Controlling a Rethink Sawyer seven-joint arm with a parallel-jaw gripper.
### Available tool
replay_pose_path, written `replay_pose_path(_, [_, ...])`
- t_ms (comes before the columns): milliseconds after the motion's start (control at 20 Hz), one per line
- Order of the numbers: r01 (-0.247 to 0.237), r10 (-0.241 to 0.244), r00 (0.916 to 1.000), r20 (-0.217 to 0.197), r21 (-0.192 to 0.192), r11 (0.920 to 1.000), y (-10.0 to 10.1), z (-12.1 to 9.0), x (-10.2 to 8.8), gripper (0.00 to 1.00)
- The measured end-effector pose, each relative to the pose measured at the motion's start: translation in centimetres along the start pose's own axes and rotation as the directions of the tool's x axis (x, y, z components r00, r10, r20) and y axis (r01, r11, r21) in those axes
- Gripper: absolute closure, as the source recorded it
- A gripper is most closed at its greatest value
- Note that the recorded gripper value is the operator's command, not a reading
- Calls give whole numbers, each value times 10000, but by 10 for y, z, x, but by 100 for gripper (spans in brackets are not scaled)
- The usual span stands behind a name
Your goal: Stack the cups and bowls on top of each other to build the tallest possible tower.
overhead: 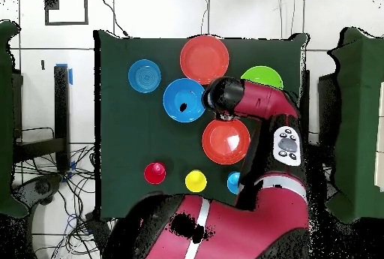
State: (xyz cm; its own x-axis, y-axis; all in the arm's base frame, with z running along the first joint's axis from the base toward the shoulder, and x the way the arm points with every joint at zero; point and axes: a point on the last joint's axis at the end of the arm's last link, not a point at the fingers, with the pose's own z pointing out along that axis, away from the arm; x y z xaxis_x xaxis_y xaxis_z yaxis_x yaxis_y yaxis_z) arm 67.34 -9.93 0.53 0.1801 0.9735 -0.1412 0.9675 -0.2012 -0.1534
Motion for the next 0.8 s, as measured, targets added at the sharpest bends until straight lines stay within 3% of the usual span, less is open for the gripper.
replay_pose_path(250, [40, -37, 10000, -53, 627, 9980, -11, 15, 3, 0])
replay_pose_path(550, [72, -64, 9999, -86, 1023, 9947, -15, 26, 6, 0])
replay_pose_path(600, [82, -72, 9999, -95, 1167, 9931, -15, 29, 6, 100])
replay_pose_path(800, [155, -148, 9999, -65, 1195, 9927, -14, 30, 7, 100])
